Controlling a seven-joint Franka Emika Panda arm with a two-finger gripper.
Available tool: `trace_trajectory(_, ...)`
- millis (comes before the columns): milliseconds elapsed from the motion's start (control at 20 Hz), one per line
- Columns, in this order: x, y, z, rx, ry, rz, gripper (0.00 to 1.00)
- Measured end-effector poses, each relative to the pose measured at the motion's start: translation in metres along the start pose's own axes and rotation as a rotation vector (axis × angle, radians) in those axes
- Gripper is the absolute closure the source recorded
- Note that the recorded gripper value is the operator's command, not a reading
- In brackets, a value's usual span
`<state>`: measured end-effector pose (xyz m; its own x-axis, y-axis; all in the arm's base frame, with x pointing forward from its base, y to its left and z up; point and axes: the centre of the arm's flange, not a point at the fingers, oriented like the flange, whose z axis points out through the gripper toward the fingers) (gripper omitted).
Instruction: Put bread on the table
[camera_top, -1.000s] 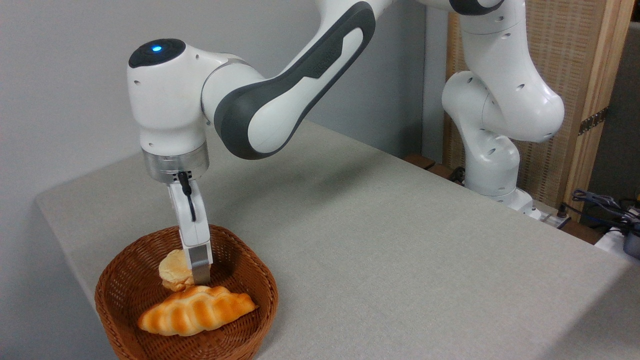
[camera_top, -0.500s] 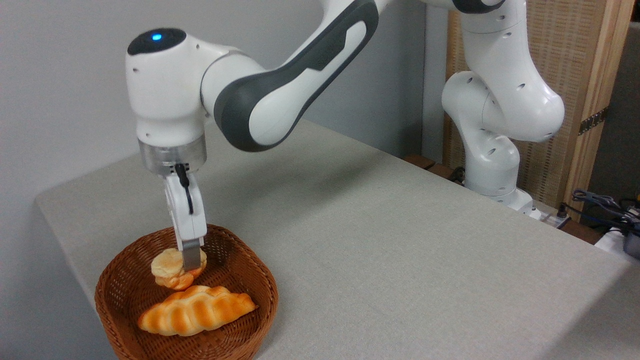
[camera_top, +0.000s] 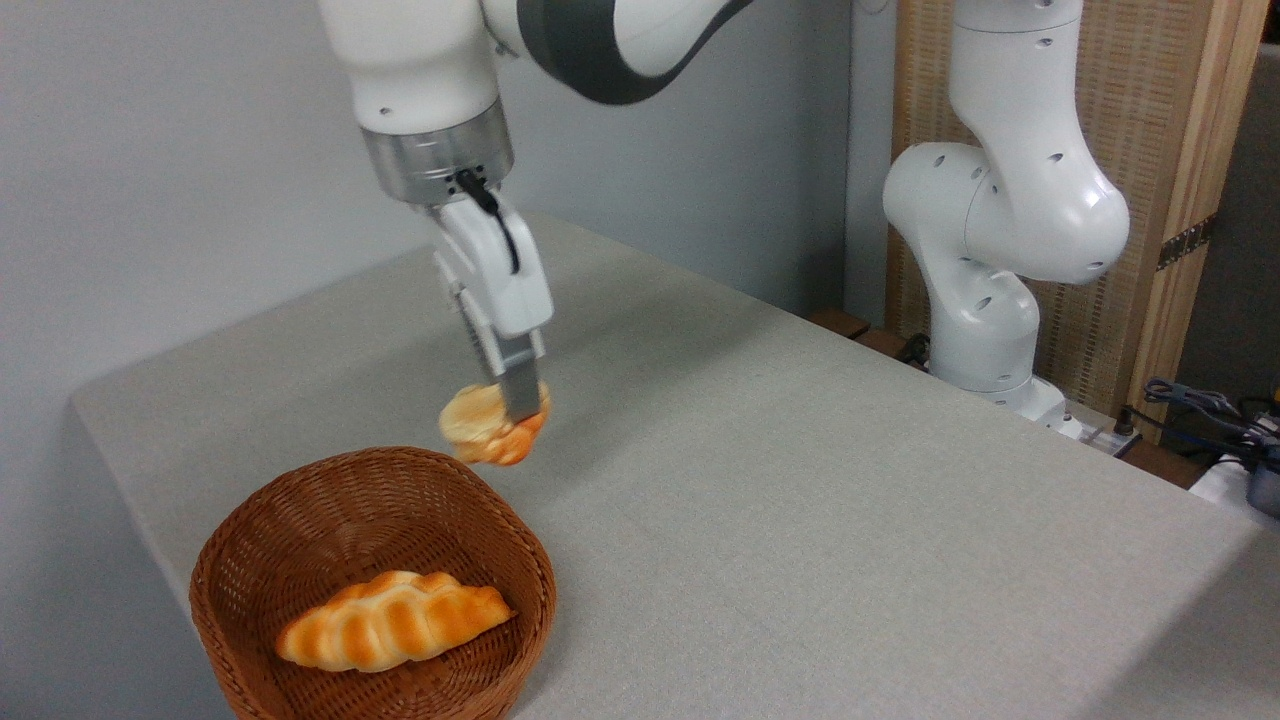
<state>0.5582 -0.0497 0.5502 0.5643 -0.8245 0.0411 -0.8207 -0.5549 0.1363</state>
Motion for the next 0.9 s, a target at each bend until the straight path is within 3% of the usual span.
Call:
trace_trajectory(50, -0.002, 0.004, 0.002, -0.021, -0.016, -0.009, 0.50)
trace_trajectory(100, -0.004, 0.007, 0.006, -0.042, -0.034, -0.025, 0.32)
trace_trajectory(150, -0.004, 0.009, 0.012, -0.060, -0.049, -0.040, 0.04)
trace_trajectory(200, -0.004, 0.011, 0.019, -0.076, -0.064, -0.057, 0.00)
trace_trajectory(400, -0.003, 0.016, 0.042, -0.111, -0.098, -0.076, 0.00)
trace_trajectory(900, -0.002, 0.016, 0.043, -0.113, -0.099, -0.074, 0.00)
